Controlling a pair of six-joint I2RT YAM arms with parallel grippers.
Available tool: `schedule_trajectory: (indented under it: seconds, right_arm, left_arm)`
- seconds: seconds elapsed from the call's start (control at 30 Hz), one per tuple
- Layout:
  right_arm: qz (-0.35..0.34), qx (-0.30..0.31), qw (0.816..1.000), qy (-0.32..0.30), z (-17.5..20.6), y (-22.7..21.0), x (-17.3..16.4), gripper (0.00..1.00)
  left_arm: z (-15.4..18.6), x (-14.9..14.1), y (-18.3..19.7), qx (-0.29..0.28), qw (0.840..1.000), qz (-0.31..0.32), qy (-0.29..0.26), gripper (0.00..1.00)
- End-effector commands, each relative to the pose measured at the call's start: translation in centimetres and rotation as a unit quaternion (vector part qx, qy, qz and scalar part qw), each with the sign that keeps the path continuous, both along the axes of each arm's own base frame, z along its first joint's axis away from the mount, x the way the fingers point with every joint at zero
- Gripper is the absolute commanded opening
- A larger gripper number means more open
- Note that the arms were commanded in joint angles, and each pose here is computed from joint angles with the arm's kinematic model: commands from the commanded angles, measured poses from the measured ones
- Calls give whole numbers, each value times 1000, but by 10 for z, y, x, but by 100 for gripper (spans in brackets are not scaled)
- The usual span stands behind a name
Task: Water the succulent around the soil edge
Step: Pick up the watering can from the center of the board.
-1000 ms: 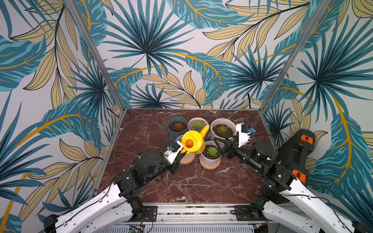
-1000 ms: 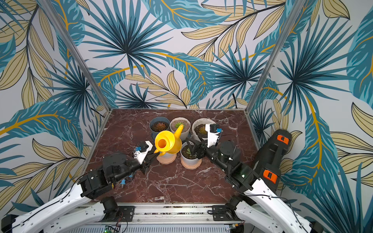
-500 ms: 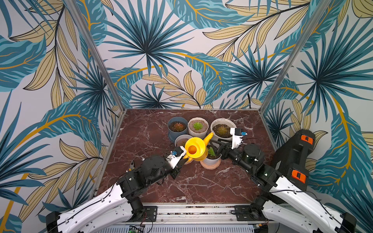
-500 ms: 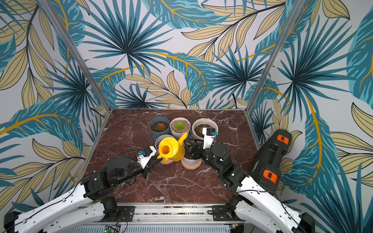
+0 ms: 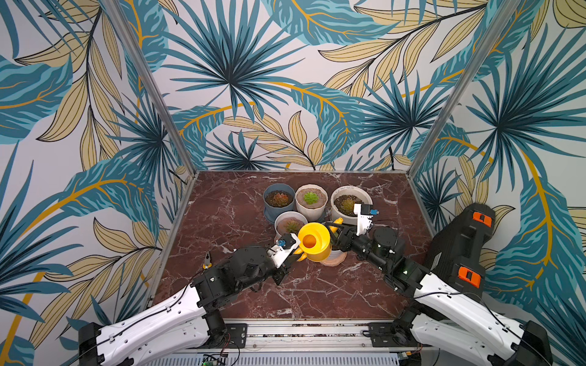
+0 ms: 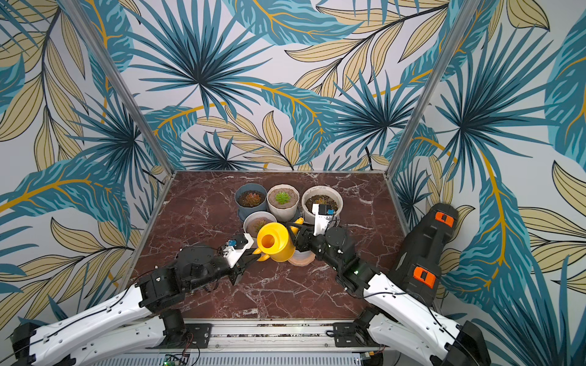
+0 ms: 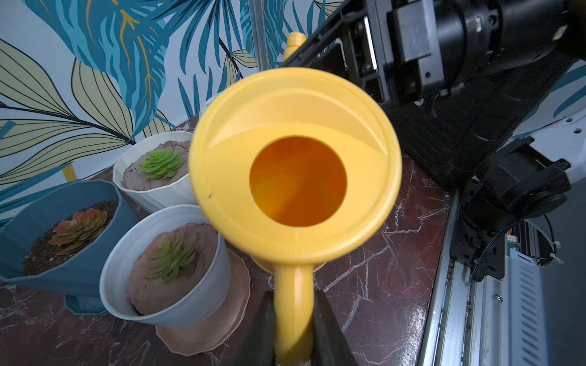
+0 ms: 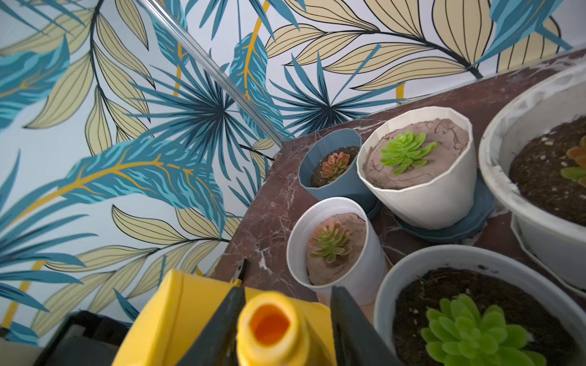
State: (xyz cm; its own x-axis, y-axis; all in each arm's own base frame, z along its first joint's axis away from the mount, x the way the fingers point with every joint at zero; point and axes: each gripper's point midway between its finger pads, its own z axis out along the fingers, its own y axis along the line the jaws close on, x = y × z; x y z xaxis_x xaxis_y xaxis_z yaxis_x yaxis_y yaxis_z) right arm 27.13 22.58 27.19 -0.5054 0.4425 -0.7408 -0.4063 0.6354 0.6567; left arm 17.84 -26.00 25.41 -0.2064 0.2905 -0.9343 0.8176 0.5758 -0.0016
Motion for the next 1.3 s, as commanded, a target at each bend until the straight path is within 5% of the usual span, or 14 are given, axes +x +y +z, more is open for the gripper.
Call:
schedule_trajectory:
  seconds: [0.0,0.1,0.2,0.27,0.33,0.5,0.9,1.07,1.27]
  right_arm:
    - [-3,44,999,5,0,-2,-4,27]
    - [-12,63,998,16,-3,-7,-5,0]
    - [-23,91,995,24,0,-14,-10,0]
    - [-29,113,993,24,7,-20,-13,0]
    - [-32,128,991,22,17,-25,-18,0]
    - [-27,151,988,17,39,-32,-28,0]
    - [-1,196,980,28,53,-28,-36,0]
    - [-1,206,978,30,55,-28,-36,0]
    - [-4,208,978,31,53,-30,-37,0]
  left_arm:
    - [43,-1,-8,-61,997,-15,-43,0]
    - [50,-3,-13,-75,996,-26,-48,0]
    - [55,-6,-15,-86,994,-37,-64,6]
    - [56,-8,-15,-90,992,-43,-81,33]
    - [54,-10,-14,-90,990,-50,-96,44]
    - [50,-20,-13,-96,983,-78,-137,51]
    - [67,-35,-16,-157,961,-115,-198,51]
    - [56,-26,-26,-139,967,-111,-185,49]
    - [50,-19,-28,-141,969,-94,-177,8]
